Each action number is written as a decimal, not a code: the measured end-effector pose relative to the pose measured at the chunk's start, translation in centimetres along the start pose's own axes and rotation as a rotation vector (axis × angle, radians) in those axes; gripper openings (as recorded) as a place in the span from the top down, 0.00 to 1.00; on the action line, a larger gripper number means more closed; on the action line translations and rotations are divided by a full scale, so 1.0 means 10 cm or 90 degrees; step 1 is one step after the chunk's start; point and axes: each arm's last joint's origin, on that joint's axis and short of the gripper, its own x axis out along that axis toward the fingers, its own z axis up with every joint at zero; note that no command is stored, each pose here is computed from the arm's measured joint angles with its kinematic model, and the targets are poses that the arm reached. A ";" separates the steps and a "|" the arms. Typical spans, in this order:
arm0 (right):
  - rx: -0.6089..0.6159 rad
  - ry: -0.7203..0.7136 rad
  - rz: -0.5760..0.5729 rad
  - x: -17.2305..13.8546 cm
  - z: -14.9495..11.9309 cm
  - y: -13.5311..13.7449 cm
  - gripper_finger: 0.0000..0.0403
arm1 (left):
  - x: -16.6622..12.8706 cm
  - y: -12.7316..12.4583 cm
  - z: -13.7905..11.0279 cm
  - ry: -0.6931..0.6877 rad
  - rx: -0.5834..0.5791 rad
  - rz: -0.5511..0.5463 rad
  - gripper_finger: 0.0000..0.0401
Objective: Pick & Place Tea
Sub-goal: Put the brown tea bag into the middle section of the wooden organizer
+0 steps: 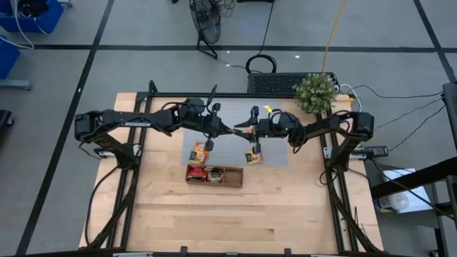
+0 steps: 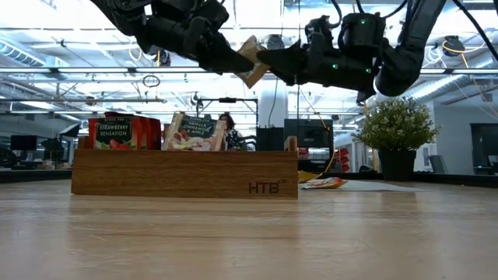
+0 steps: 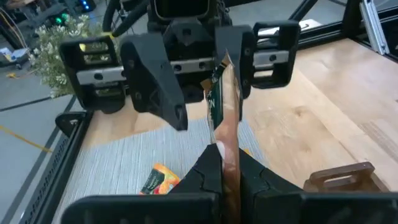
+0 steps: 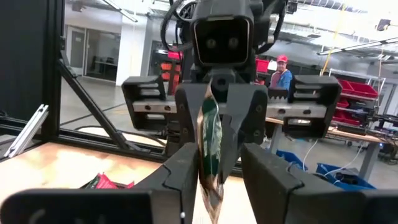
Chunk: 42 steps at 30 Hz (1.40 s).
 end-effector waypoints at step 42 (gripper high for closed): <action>0.002 0.327 -0.007 -0.03 0.11 0.19 1.00 | 0.05 -0.33 0.07 0.063 -0.183 0.069 0.54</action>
